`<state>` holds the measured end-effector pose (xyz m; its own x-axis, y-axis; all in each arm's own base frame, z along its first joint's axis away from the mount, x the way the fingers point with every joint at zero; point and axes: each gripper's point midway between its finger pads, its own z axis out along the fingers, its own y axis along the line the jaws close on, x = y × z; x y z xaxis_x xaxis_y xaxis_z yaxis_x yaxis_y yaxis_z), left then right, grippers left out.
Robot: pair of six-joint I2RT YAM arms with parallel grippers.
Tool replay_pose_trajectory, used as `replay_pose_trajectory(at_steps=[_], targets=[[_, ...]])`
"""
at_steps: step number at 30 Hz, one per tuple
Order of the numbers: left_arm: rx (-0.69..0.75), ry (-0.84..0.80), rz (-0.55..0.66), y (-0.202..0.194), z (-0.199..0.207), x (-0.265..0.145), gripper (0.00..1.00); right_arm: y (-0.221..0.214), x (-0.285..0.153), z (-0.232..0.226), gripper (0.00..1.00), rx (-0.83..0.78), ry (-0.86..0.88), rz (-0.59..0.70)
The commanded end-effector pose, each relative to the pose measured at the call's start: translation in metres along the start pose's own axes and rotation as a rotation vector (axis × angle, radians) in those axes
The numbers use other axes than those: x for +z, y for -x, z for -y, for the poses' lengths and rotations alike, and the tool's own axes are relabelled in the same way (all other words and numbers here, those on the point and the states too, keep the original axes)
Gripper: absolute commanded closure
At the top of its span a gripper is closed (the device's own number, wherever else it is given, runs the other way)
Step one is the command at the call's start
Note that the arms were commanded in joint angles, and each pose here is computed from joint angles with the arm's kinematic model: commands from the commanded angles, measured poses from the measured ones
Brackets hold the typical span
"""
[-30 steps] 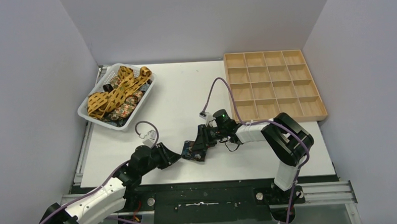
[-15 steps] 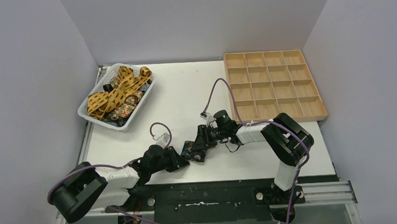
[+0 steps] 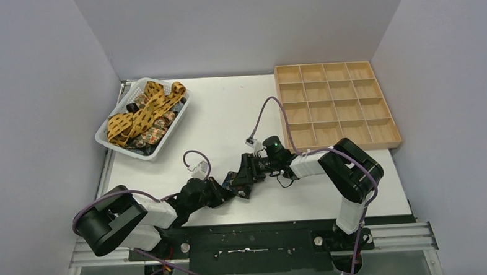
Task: Roll the ties
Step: Roll the tie at the center of the board.
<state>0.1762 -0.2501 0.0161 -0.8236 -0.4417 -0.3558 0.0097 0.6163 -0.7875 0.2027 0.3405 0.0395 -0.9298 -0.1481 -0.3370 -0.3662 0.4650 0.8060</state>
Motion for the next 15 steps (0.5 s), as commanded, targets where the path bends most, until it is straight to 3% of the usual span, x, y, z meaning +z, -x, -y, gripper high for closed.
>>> replay_pose_trajectory(at_steps=[1,15], targets=[[0.013,0.065,0.070,0.009,-0.013,0.006,1.00,-0.012,0.008,-0.005,0.42,0.011,0.049,-0.033],[0.013,0.112,0.094,0.010,-0.024,0.004,1.00,-0.016,0.014,-0.022,0.47,-0.011,0.094,-0.064]])
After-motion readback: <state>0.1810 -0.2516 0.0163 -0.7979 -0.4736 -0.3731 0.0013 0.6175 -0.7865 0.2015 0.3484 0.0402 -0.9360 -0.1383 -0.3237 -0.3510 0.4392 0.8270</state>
